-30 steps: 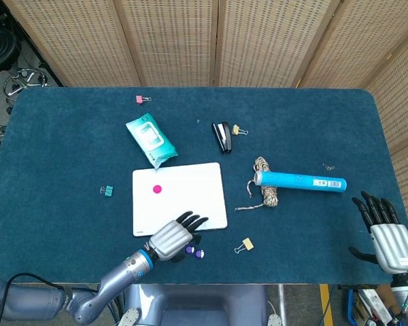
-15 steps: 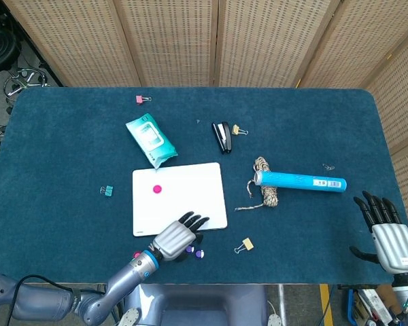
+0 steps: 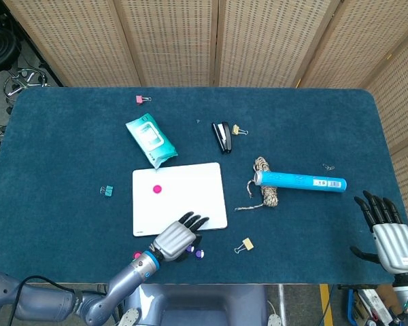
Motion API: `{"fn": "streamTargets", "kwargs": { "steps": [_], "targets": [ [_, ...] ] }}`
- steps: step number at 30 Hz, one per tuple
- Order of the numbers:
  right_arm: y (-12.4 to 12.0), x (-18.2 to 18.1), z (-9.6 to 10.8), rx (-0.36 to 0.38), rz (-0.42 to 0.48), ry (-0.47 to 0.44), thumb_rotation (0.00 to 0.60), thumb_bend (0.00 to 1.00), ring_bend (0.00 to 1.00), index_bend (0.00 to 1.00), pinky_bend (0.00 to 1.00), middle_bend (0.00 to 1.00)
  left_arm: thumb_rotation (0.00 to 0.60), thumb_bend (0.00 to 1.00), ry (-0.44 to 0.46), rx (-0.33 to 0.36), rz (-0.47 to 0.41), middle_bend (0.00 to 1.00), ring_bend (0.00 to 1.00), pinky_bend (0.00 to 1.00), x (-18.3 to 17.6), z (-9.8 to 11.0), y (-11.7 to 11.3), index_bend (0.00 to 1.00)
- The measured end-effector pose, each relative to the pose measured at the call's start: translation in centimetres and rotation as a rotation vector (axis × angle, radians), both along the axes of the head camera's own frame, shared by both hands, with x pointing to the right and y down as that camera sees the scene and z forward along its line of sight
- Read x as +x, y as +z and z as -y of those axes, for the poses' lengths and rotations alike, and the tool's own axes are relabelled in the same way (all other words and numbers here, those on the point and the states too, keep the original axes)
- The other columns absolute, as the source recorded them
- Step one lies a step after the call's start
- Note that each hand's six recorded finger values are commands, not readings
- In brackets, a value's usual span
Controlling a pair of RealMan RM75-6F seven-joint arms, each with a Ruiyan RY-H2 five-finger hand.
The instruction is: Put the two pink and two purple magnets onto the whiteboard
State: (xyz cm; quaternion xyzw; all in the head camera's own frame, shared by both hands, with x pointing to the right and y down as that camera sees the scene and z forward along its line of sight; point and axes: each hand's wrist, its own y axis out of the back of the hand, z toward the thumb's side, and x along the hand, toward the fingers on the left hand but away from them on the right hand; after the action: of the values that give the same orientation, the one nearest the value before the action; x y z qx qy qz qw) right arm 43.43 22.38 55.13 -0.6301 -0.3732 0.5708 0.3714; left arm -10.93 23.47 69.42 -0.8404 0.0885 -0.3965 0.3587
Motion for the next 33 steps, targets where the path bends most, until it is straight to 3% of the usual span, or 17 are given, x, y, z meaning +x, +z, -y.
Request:
{"fn": "streamTargets", "kwargs": {
  "steps": [24,33],
  "targets": [
    [0.1,-0.1,-0.1,-0.004,0.0,0.0,0.6,0.0,0.0,0.0,0.0,0.0,0.6,0.33,-0.018,0.031,0.004,0.0,0.0,0.0,-0.3,0.9,-0.5,0.54],
    [0.1,-0.1,-0.1,-0.006,0.001,-0.001,0.6,0.0,0.0,0.0,0.0,0.0,0.6,0.33,-0.036,0.112,-0.006,0.0,0.0,0.0,0.0,3.1,-2.0,0.54]
  ]
}}
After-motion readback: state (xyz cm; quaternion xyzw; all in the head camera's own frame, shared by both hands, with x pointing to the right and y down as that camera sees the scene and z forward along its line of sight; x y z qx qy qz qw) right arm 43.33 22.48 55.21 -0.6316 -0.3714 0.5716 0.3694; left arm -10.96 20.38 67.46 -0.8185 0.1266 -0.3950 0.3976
